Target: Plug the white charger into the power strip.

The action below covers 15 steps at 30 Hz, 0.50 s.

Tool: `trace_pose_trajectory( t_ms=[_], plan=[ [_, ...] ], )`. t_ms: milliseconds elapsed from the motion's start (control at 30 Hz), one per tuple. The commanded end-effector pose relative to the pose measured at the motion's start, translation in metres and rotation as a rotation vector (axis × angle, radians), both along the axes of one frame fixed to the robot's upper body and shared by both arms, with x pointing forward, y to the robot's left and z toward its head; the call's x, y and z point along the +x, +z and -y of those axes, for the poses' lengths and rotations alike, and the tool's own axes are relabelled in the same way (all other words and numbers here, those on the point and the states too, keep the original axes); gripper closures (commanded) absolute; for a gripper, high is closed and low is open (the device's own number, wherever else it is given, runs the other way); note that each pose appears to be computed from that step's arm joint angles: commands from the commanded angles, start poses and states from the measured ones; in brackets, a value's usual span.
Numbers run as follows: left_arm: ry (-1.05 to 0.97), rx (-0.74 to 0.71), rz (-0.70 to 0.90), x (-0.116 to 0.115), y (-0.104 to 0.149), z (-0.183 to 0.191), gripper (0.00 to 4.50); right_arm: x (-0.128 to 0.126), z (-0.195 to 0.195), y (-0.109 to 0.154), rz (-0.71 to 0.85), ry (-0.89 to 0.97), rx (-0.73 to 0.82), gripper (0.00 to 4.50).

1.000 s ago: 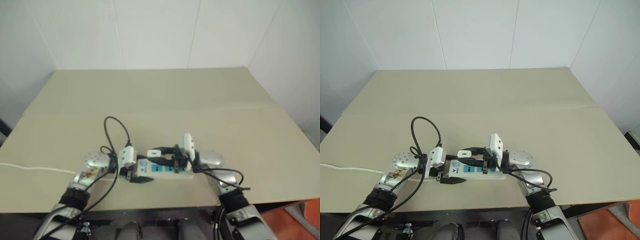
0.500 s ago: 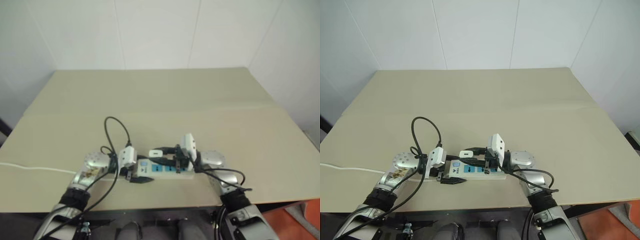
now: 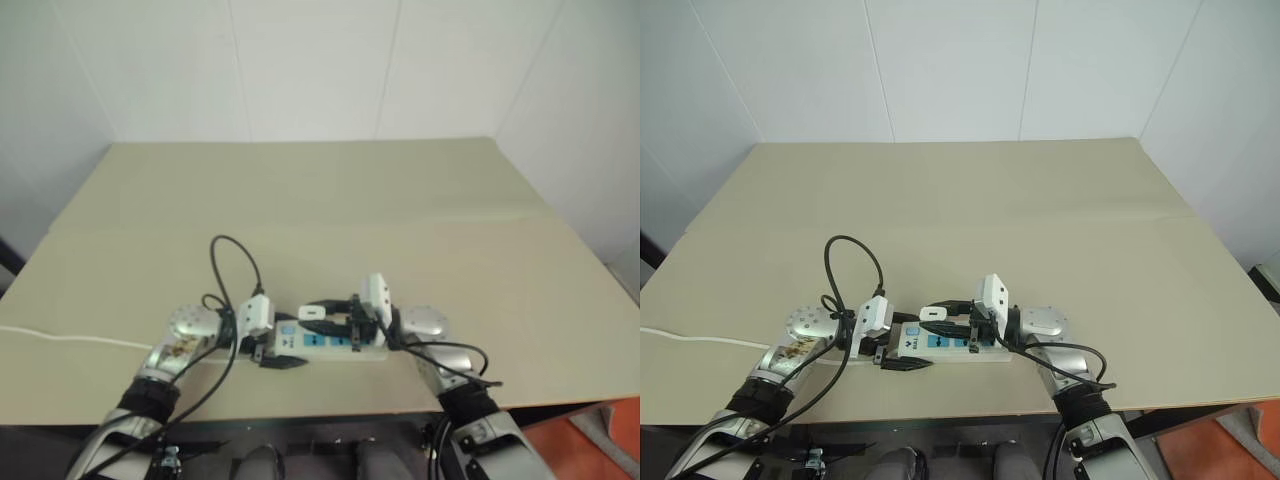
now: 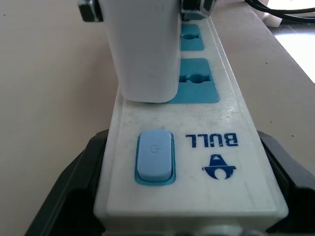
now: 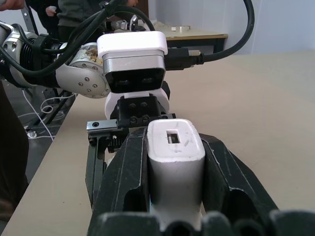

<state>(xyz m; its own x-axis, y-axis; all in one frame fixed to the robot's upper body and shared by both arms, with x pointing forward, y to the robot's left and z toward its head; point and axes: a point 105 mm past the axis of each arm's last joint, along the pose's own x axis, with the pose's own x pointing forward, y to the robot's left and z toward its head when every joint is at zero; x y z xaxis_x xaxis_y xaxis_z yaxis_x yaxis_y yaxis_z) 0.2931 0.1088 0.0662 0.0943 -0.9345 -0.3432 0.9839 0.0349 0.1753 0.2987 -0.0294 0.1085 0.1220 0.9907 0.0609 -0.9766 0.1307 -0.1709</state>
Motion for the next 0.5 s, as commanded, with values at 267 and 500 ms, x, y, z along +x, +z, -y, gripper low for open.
trace_pose_trajectory(
  t_ms=[267, 500],
  plan=[
    [-0.017, 0.065, -0.019, -0.007, -0.008, -0.010, 1.16, 0.008, 0.049, -0.049, -0.124, -0.114, -0.155, 3.35],
    [-0.017, 0.070, -0.016, -0.007, -0.008, -0.011, 1.16, 0.013, 0.046, -0.050, -0.122, -0.087, -0.190, 3.35]
  ],
)
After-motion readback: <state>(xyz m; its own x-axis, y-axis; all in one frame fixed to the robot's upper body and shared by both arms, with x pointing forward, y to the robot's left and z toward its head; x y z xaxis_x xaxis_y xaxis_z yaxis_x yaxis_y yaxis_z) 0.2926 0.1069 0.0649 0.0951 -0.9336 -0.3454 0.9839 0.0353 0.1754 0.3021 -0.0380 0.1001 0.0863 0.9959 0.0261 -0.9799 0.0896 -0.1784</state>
